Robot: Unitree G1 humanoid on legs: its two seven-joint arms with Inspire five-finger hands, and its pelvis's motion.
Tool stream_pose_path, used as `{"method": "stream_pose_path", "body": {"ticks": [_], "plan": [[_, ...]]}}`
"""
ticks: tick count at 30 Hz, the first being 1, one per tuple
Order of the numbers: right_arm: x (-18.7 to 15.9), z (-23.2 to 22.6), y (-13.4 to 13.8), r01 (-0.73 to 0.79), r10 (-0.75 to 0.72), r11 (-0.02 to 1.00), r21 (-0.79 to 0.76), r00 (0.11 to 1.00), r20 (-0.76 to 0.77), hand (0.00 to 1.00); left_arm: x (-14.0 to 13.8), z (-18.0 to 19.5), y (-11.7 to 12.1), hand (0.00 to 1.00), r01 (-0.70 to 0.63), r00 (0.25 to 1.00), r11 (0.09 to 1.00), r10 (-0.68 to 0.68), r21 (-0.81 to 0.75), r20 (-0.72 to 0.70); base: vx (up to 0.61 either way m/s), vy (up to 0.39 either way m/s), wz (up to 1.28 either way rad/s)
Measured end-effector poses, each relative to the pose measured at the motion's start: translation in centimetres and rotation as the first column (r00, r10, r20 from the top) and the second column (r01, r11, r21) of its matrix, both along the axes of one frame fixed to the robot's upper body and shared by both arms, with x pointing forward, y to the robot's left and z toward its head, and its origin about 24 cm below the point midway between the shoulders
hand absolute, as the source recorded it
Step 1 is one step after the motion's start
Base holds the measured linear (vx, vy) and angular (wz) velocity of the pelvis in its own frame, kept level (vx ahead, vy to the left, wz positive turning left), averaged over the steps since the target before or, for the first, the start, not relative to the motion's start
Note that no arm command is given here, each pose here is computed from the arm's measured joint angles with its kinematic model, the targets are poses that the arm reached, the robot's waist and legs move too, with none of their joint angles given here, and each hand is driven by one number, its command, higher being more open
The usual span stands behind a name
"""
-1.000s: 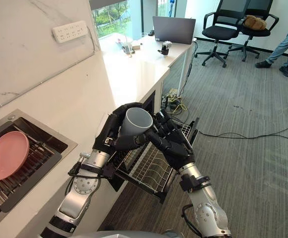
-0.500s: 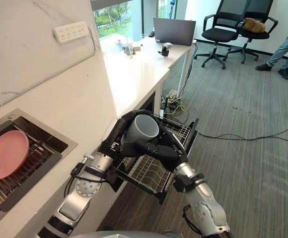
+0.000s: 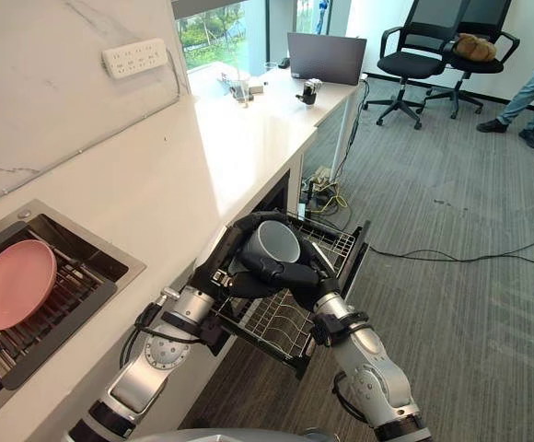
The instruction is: Walk over to the sink, pick up the cup, carry it to the dishwasher, place the cup inside the dishwasher, then close the dishwasher door
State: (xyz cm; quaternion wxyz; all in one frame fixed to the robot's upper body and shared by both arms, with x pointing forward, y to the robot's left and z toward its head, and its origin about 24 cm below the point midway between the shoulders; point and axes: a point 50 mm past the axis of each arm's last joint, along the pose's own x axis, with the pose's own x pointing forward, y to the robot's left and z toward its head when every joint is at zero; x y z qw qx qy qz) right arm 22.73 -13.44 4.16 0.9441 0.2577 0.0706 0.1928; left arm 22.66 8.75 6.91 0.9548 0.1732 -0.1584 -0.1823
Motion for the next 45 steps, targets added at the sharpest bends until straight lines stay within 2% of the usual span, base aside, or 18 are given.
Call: {"method": "stream_pose_path", "body": {"ticks": [10,11,17,26,28,32,39,42,43,45], "plan": [[0.0,-0.3,0.4,0.037,-0.038,0.999,-0.017,0.999,-0.038,0.0,0.1,0.1,-0.2,0.0,-0.007,1.0,1.0,0.006,0.004,0.013,0.0,0.0,0.0],[0.0,-0.3,0.4,0.041,-0.042,0.999,-0.016,0.998,-0.04,0.0,0.1,0.1,-0.2,1.0,-0.007,1.0,1.0,0.007,0.005,0.013,0.0,0.0,0.0],[0.0,-0.3,0.7,0.08,-0.08,0.997,-0.008,0.996,-0.05,0.0,0.0,0.1,-0.3,1.0,-0.003,1.0,1.0,0.003,0.004,0.012,0.0,0.0,0.0],[0.5,0.1,0.2,0.294,-0.293,0.955,0.024,0.955,-0.052,0.0,0.0,0.5,-1.0,1.0,0.031,0.999,0.999,-0.03,-0.012,0.032,0.0,0.0,0.0],[0.9,0.0,-1.4,0.416,-0.417,0.909,-0.023,0.908,-0.042,0.0,-0.7,0.9,-2.1,1.0,0.112,0.993,0.993,-0.11,-0.044,0.046,0.0,0.0,0.0],[1.0,-0.6,-5.1,0.594,-0.597,0.802,-0.062,0.799,-0.072,0.0,-1.4,2.4,-2.8,1.0,0.189,0.978,0.978,-0.179,-0.088,0.109,0.0,0.0,0.0],[0.5,-0.2,-8.6,0.751,-0.756,0.654,-0.091,0.653,-0.041,0.0,-1.6,3.2,-3.3,1.0,0.269,0.96,0.948,-0.251,-0.171,0.123,0.0,0.0,0.0],[0.3,0.1,-9.4,0.789,-0.794,0.605,-0.102,0.607,-0.015,0.0,-1.7,3.3,-3.2,1.0,0.317,0.948,0.905,-0.313,-0.283,0.063,0.0,0.0,0.0],[0.1,0.2,-10.2,0.815,-0.819,0.57,-0.105,0.573,0.004,0.0,-1.8,2.9,-3.2,1.0,0.33,0.929,0.844,-0.37,-0.424,-0.014,0.0,0.0,0.04],[-0.3,0.3,-11.2,0.84,-0.844,0.529,-0.118,0.536,0.028,0.0,-2.0,1.9,-3.5,1.0,0.295,0.892,0.762,-0.435,-0.576,-0.119,0.0,0.0,0.08]]}}
